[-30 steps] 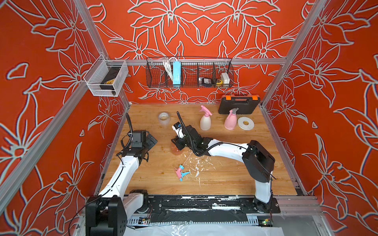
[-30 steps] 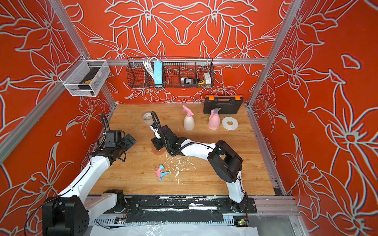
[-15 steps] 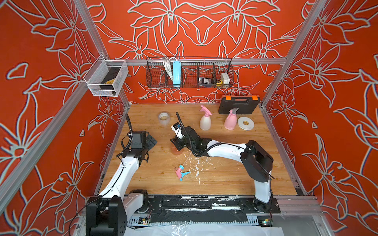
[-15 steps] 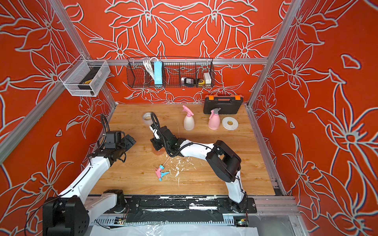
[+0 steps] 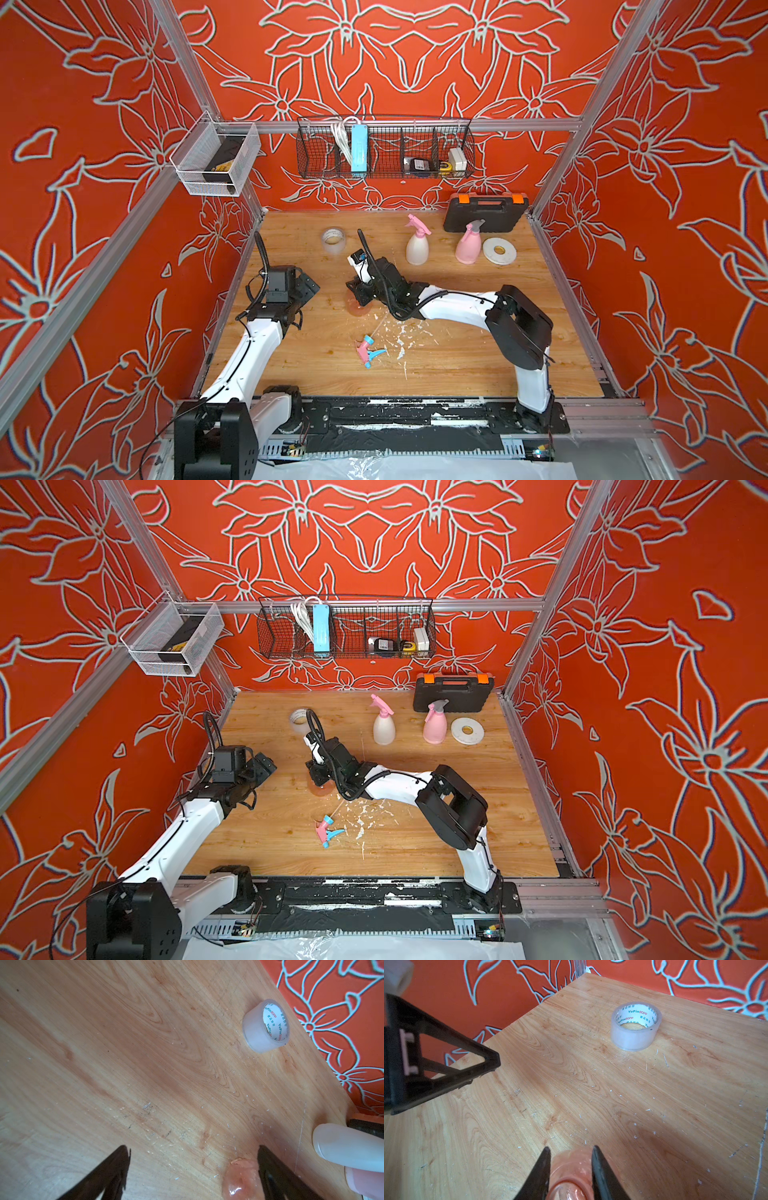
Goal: Attach spray nozzles to spray bottles
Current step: Pick up the spray bottle from the center of the board.
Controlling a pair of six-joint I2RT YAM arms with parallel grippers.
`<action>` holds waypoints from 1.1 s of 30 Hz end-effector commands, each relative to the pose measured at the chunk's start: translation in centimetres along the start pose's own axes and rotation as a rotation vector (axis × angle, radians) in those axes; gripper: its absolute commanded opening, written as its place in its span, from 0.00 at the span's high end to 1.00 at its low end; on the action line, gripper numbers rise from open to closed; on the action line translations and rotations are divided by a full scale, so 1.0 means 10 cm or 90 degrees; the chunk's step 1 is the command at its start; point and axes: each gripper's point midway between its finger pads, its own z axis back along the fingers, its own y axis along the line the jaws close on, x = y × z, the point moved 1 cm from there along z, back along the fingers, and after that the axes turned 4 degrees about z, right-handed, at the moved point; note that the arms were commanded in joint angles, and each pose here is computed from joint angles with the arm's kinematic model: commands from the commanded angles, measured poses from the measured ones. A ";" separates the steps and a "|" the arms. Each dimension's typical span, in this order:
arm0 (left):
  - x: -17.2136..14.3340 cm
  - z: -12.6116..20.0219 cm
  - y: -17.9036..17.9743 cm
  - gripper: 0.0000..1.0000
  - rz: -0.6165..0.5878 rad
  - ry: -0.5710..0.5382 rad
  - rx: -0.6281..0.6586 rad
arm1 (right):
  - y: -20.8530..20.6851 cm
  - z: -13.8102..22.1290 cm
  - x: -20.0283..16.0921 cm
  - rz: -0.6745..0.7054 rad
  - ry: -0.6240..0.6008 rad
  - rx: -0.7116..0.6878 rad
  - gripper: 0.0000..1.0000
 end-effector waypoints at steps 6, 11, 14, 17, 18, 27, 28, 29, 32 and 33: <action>0.04 0.03 -0.03 0.10 0.004 -0.011 -0.022 | 0.00 -0.08 -0.19 0.016 0.017 -0.011 0.80; 0.04 0.03 -0.08 0.12 -0.015 -0.014 -0.044 | 0.01 0.00 -0.09 0.027 0.001 -0.014 0.85; 0.04 0.09 -0.24 0.12 -0.051 -0.015 -0.108 | 0.02 0.09 0.02 0.029 -0.013 -0.014 0.87; 0.07 0.28 -0.55 0.15 -0.090 -0.040 -0.236 | 0.01 0.23 0.20 0.032 -0.028 -0.025 0.91; 0.09 0.36 -0.65 0.17 -0.094 -0.054 -0.279 | -0.01 0.29 0.28 0.033 -0.032 -0.032 0.92; 0.16 0.54 -1.32 0.22 -0.170 -0.073 -0.431 | -0.15 1.09 1.05 0.073 -0.088 -0.036 0.97; 0.17 0.57 -1.41 0.22 -0.194 -0.087 -0.438 | -0.19 1.15 1.12 0.071 -0.088 -0.037 0.97; 0.18 0.61 -1.52 0.22 -0.226 -0.103 -0.451 | -0.24 1.21 1.19 0.064 -0.084 -0.035 0.98; 0.11 0.79 -1.87 0.22 -0.327 -0.154 -0.507 | -0.39 1.42 1.34 0.030 -0.073 -0.006 0.99; 0.03 0.85 -1.98 0.22 -0.369 -0.170 -0.537 | -0.44 1.49 1.38 0.022 -0.071 -0.001 1.00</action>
